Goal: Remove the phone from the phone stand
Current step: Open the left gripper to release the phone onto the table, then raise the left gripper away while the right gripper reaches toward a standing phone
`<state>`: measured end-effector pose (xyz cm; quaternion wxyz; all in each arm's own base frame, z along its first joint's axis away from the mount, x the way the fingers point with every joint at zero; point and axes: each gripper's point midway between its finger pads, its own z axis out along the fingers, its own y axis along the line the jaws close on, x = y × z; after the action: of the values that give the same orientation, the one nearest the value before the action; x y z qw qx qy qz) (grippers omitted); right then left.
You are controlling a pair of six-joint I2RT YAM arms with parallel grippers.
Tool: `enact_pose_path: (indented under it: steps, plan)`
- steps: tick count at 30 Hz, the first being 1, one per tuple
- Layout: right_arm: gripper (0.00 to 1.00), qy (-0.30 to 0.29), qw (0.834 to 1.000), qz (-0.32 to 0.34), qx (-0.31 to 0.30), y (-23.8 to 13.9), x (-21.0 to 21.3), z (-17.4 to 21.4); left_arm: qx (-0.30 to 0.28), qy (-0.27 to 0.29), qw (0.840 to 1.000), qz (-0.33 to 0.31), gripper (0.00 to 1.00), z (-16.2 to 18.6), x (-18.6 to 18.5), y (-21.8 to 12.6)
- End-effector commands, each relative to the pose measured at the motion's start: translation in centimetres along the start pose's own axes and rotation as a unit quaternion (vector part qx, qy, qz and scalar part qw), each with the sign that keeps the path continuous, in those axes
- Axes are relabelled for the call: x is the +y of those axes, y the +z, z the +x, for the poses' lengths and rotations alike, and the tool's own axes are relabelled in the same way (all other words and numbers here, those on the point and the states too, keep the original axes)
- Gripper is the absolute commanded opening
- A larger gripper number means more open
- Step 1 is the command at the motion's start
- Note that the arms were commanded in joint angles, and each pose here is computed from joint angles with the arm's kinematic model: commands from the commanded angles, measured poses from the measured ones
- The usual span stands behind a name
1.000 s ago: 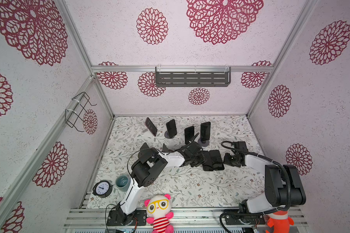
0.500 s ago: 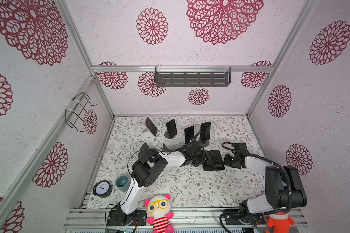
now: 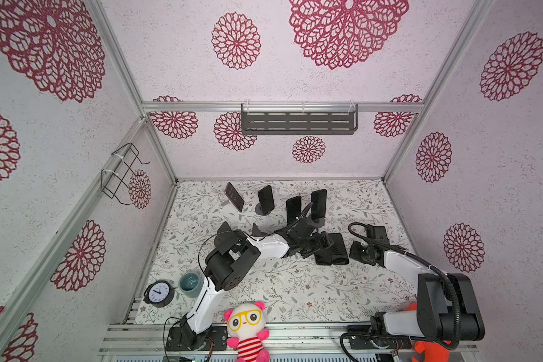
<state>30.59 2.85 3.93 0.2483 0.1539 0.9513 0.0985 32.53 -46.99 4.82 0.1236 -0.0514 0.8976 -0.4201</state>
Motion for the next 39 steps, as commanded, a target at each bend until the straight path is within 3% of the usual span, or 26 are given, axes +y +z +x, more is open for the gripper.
enact_pose_path:
  steps: [1, 15, 23, 30, 34, 39]
  plan:
    - [0.20, -0.007, 0.999, 0.010, -0.041, -2.0, 0.2, -2.5, 0.000, 0.013, 0.999, -0.049, 0.99, 1.4, 2.1, -0.5]
    - [0.48, -0.080, 0.991, -0.020, -0.102, -9.0, 2.6, -6.0, -0.037, 0.063, 0.997, -0.036, 0.98, 0.2, -0.5, -3.4]
    - [0.67, -0.132, 0.977, -0.055, -0.156, -12.6, 7.0, -8.0, -0.110, 0.110, 0.987, -0.029, 0.99, -2.0, -3.9, -8.7]
    - [0.83, -0.174, 0.961, -0.097, -0.193, -12.3, 12.0, -9.8, -0.166, 0.144, 0.975, -0.020, 0.96, -2.9, -5.3, -13.5]
    - [0.98, -0.228, 0.949, -0.103, -0.194, -10.9, 14.8, -10.7, -0.198, 0.165, 0.966, -0.012, 0.95, -3.4, -5.8, -16.2]
    - [0.99, -0.249, 0.942, -0.104, -0.200, -8.9, 16.6, -12.8, -0.226, 0.179, 0.957, -0.010, 0.94, -3.9, -5.4, -19.3]
